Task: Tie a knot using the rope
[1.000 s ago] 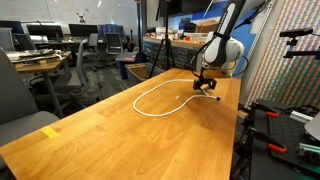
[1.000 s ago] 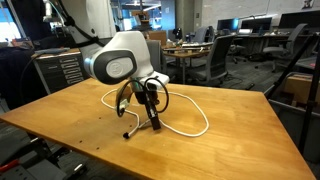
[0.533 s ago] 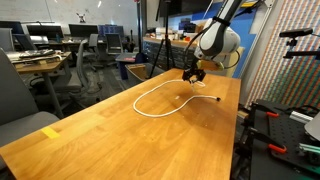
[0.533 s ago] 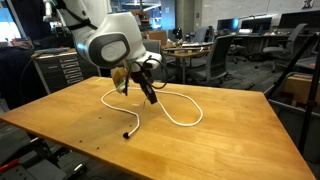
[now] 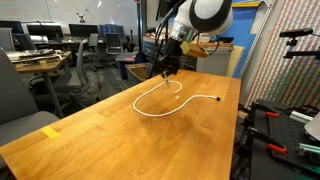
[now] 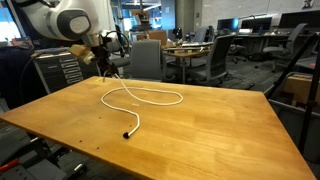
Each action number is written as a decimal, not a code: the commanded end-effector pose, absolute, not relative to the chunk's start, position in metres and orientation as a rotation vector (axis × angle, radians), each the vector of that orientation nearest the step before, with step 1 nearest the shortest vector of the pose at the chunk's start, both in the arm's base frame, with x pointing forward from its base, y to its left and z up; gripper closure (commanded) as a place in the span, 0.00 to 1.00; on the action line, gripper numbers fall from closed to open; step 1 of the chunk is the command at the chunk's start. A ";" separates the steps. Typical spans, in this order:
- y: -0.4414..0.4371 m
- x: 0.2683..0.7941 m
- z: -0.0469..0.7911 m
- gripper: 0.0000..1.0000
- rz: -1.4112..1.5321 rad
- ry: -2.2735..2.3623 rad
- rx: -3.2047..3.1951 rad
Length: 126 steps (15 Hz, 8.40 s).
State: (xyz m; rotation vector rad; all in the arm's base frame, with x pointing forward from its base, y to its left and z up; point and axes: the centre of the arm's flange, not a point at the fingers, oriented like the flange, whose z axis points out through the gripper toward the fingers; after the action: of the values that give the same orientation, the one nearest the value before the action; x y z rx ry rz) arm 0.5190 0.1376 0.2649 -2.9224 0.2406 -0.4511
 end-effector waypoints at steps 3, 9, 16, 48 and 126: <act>0.312 0.510 0.258 0.93 -0.278 -0.164 -2.812; 0.380 0.488 0.217 0.93 0.041 -0.520 -2.703; 0.271 0.503 0.172 0.29 0.399 -0.806 -2.873; -0.074 0.410 0.113 0.73 0.126 0.121 -3.326; 0.046 0.693 0.190 0.00 -0.049 -0.877 -3.322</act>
State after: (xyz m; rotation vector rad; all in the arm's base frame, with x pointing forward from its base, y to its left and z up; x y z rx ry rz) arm 0.6637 0.0619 0.1742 -3.3857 -0.8819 -0.0807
